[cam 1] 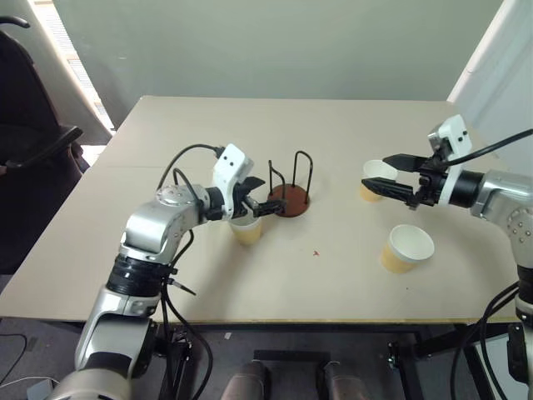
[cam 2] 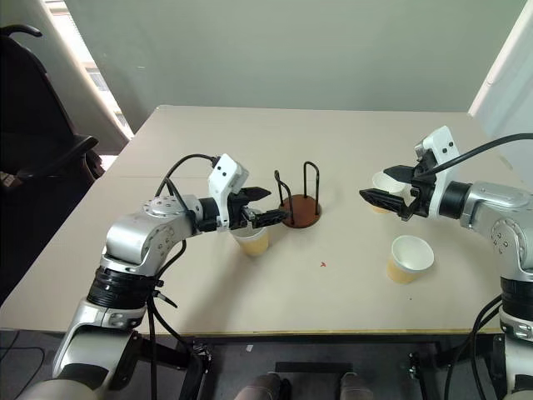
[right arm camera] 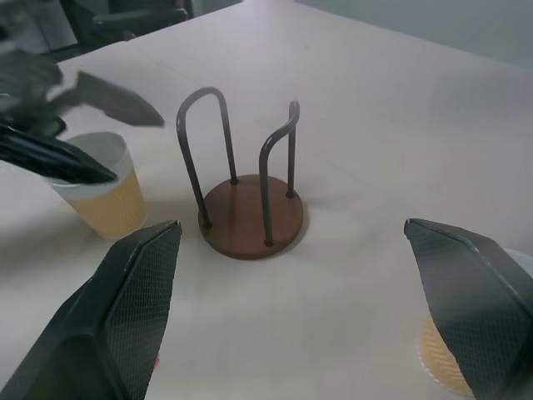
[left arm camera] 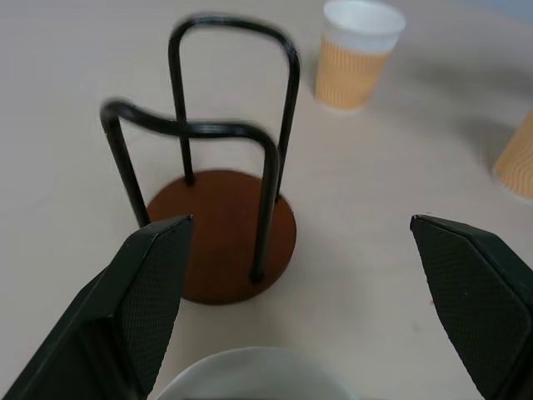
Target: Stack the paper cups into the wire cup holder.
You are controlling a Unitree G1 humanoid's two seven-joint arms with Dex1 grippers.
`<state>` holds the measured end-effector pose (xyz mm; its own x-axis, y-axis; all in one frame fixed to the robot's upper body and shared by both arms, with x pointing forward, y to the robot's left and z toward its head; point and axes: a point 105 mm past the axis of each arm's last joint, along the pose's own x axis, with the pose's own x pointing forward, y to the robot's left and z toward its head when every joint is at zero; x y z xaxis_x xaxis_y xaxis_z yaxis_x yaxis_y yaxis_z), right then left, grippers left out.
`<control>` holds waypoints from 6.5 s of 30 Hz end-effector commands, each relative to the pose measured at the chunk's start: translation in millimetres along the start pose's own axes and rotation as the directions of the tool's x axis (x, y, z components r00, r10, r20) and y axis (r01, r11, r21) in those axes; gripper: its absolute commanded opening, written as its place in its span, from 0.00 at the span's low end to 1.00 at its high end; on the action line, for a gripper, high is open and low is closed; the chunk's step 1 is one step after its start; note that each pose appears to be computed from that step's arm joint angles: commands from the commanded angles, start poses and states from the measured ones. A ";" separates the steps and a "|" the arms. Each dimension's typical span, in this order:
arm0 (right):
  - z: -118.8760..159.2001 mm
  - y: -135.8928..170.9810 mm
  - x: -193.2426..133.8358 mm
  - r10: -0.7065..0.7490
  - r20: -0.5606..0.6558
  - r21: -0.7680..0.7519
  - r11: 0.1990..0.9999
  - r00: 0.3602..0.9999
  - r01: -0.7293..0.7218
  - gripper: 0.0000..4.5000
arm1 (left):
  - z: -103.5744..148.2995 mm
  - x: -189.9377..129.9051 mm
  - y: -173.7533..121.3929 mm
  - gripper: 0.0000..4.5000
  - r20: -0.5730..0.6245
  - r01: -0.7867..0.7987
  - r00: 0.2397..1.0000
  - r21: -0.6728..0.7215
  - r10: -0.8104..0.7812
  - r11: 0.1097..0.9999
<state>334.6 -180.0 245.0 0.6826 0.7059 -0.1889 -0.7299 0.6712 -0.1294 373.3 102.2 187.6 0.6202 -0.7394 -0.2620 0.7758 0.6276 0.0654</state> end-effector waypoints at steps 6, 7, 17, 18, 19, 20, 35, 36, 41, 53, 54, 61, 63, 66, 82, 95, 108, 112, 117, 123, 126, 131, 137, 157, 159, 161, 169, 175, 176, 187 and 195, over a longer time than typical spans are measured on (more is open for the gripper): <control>14.8 0.1 -13.5 -0.044 0.041 -0.048 0.998 0.998 0.046 0.99 | 12.2 14.0 14.3 1.00 0.037 -0.091 0.995 0.026 0.090 0.996; 14.9 0.4 -14.0 -0.046 0.040 -0.050 0.998 0.998 0.048 0.99 | 14.8 16.9 13.3 1.00 0.045 -0.088 0.995 0.029 0.086 0.996; 15.1 -0.7 -17.6 -0.055 0.031 -0.057 0.997 0.998 0.056 0.99 | 25.8 32.4 2.5 1.00 0.064 -0.032 0.998 0.067 0.028 0.997; 15.1 -0.8 -17.6 -0.056 0.030 -0.059 0.997 0.998 0.058 0.99 | 25.3 33.4 2.3 1.00 0.062 -0.031 0.998 0.069 0.026 0.997; 15.2 -0.7 -17.8 -0.057 0.030 -0.059 0.997 0.998 0.059 0.99 | 24.4 35.1 1.7 1.00 0.059 -0.028 0.998 0.071 0.024 0.997; 15.3 -0.4 -17.9 -0.056 0.031 -0.059 0.997 0.998 0.058 0.99 | 23.6 36.5 1.2 1.00 0.057 -0.024 0.998 0.072 0.020 0.997; 22.1 40.4 -17.9 0.160 0.003 -0.107 0.982 0.987 -0.158 0.99 | 24.1 66.5 -7.1 1.00 0.052 0.031 0.998 0.082 -0.036 0.996; 20.3 41.1 -18.5 0.165 -0.012 -0.111 0.980 0.986 -0.165 0.99 | 25.5 67.4 -6.5 1.00 0.055 0.029 0.998 0.086 -0.034 0.996; 18.0 39.8 -21.6 0.166 -0.031 -0.117 0.979 0.986 -0.168 0.99 | 31.4 66.7 -6.6 1.00 0.070 0.027 0.997 0.100 -0.034 0.995; 15.7 40.1 -22.3 0.173 -0.045 -0.116 0.977 0.984 -0.177 1.00 | 37.0 58.0 -3.6 0.38 0.097 0.026 0.995 0.101 -0.035 0.995; 15.4 40.1 -23.6 0.175 -0.051 -0.118 0.977 0.983 -0.180 1.00 | 38.4 56.7 -3.6 0.30 0.101 0.029 0.994 0.102 -0.039 0.994; 16.1 38.9 -27.0 0.173 -0.062 -0.126 0.976 0.983 -0.180 1.00 | 41.4 53.9 -4.0 0.01 0.111 0.046 0.992 0.105 -0.058 0.993; 15.9 39.1 -28.3 0.172 -0.066 -0.127 0.976 0.983 -0.179 1.00 | 43.2 53.0 -6.6 0.01 0.113 0.071 0.990 0.112 -0.084 0.991; 16.8 40.3 -32.3 0.169 -0.073 -0.130 0.975 0.983 -0.178 1.00 | 47.9 48.3 -10.7 0.01 0.117 0.119 0.984 0.140 -0.135 0.983; 17.6 74.1 -71.1 0.227 -0.203 -0.119 0.960 0.953 -0.254 1.00 | 56.7 28.8 -93.5 0.01 0.035 0.610 0.773 0.231 -0.633 0.758; 18.7 82.0 -75.0 0.206 -0.191 -0.115 0.966 0.960 -0.231 1.00 | 15.0 36.3 -106.5 0.01 -0.113 0.664 0.744 0.240 -0.659 0.708; 18.6 80.7 -67.9 0.230 -0.197 -0.133 0.957 0.953 -0.259 1.00 | -16.8 40.7 -110.1 0.46 -0.192 0.645 0.764 0.251 -0.615 0.722; 19.2 79.3 -64.5 0.238 -0.194 -0.140 0.953 0.952 -0.267 1.00 | -19.6 38.0 -107.9 0.77 -0.215 0.627 0.779 0.275 -0.589 0.729; 19.0 79.1 -60.9 0.255 -0.194 -0.145 0.948 0.947 -0.285 1.00 | -15.7 25.6 -103.9 1.00 -0.255 0.619 0.786 0.338 -0.564 0.709; 20.0 75.4 -56.7 0.257 -0.194 -0.163 0.943 0.947 -0.289 1.00 | 5.5 16.8 -94.2 1.00 -0.233 0.558 0.829 0.409 -0.509 0.722; 22.4 69.9 -52.7 0.248 -0.195 -0.182 0.942 0.949 -0.283 1.00 | 13.7 8.3 -86.8 1.00 -0.236 0.522 0.852 0.458 -0.467 0.720; 24.9 62.4 -40.2 0.233 -0.195 -0.220 0.936 0.953 -0.274 1.00 | 16.9 -2.3 -72.6 1.00 -0.255 0.471 0.882 0.488 -0.396 0.735; 28.8 40.9 -17.0 0.180 -0.212 -0.266 0.935 0.961 -0.234 1.00 | 31.2 -24.6 -40.5 1.00 -0.224 0.348 0.937 0.505 -0.269 0.790; -3.6 -58.4 25.8 -0.087 -0.490 -0.490 0.851 0.867 -0.191 1.00 | 76.4 -72.0 9.7 1.00 -0.040 0.069 0.998 0.495 -0.057 0.866; -10.4 -65.8 29.3 -0.106 -0.518 -0.499 0.843 0.849 -0.199 1.00 | 73.5 -72.2 4.8 1.00 -0.050 0.097 0.995 0.493 -0.083 0.865; -14.0 -70.1 32.2 -0.109 -0.532 -0.497 0.843 0.840 -0.206 1.00 | 72.7 -72.7 1.7 1.00 -0.049 0.110 0.994 0.490 -0.099 0.865; -26.2 -82.8 43.7 -0.121 -0.578 -0.480 0.851 0.807 -0.216 1.00 | 71.4 -75.7 -5.3 1.00 -0.044 0.140 0.990 0.490 -0.136 0.860; -30.2 -85.7 45.5 -0.115 -0.593 -0.462 0.859 0.797 -0.221 0.63 | 68.8 -77.7 -4.8 1.00 -0.051 0.139 0.990 0.489 -0.131 0.861; -30.4 -86.0 45.3 -0.114 -0.594 -0.462 0.859 0.796 -0.221 0.56 | 68.6 -78.0 -4.8 1.00 -0.051 0.139 0.990 0.488 -0.130 0.861; -16.7 -88.3 29.2 -0.080 -0.556 -0.415 0.889 0.827 -0.194 0.01 | 61.4 -75.4 -5.4 1.00 -0.082 0.178 0.984 0.495 -0.158 0.850; 45.9 -40.5 2.5 0.068 -0.493 -0.488 0.804 0.867 -0.340 0.01 | 60.7 -76.9 -12.4 1.00 -0.082 0.240 0.970 0.471 -0.229 0.849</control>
<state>387.4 -214.6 261.8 0.5408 0.4678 -0.6990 -0.8405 0.2679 -0.4710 328.0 136.5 254.0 0.4231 -0.8278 -0.3685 0.8711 0.2596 0.4170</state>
